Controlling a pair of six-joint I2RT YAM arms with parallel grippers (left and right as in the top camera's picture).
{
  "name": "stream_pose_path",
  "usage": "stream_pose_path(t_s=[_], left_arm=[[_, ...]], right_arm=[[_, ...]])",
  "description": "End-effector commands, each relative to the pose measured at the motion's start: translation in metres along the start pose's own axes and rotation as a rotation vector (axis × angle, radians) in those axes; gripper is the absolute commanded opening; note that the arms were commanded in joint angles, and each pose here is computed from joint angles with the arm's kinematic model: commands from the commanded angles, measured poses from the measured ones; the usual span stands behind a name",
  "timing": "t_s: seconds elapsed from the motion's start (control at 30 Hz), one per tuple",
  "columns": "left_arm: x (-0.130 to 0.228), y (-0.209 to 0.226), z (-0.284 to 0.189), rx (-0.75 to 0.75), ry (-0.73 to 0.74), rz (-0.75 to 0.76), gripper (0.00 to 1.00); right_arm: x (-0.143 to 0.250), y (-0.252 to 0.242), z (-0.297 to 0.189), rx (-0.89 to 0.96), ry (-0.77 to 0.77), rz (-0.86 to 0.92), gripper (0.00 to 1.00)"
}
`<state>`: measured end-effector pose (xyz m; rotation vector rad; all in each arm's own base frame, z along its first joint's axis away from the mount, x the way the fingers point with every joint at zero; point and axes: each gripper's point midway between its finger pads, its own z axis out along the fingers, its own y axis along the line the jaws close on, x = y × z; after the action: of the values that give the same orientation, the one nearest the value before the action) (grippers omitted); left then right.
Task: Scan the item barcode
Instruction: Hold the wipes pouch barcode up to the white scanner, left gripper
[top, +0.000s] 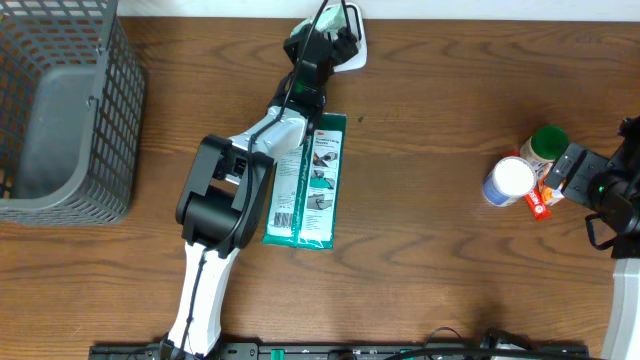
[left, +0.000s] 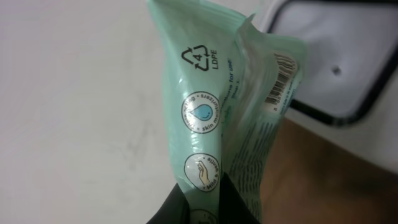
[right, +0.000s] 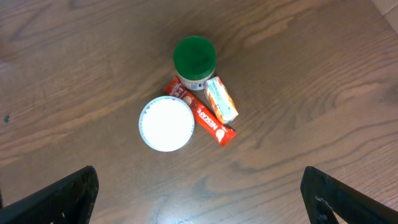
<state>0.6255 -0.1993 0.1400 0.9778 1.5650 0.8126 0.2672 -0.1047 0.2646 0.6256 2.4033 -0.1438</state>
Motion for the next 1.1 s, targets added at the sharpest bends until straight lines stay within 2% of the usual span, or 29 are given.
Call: stream_pose_path(t_s=[0.0, 0.13, 0.3, 0.4, 0.5, 0.67, 1.07], left_arm=[[-0.015, 0.019, -0.001, -0.056, -0.054, -0.030, 0.07], [-0.021, 0.030, -0.002, -0.097, -0.081, -0.051, 0.07], [-0.026, 0.024, -0.002, -0.073, -0.116, -0.029, 0.07], [-0.032, 0.016, 0.000, -0.046, -0.169, 0.066, 0.07], [-0.032, 0.017, 0.005, -0.100, -0.213, 0.173, 0.07], [-0.013, 0.000, 0.018, -0.096, -0.210, 0.329, 0.07], [-0.014, -0.001, 0.025, -0.110, -0.212, 0.324, 0.07]], right_arm=[[-0.004, -0.003, -0.002, 0.012, -0.010, -0.002, 0.99], [-0.004, -0.003, -0.002, 0.012, -0.010, -0.002, 0.99], [-0.004, -0.003, -0.002, 0.012, -0.010, -0.002, 0.99], [-0.004, -0.003, -0.002, 0.012, -0.010, -0.002, 0.99], [-0.004, -0.003, -0.002, 0.012, -0.010, -0.002, 0.99], [-0.004, -0.003, -0.002, 0.012, -0.010, -0.002, 0.99], [-0.004, -0.003, -0.002, 0.012, -0.010, -0.002, 0.99]])
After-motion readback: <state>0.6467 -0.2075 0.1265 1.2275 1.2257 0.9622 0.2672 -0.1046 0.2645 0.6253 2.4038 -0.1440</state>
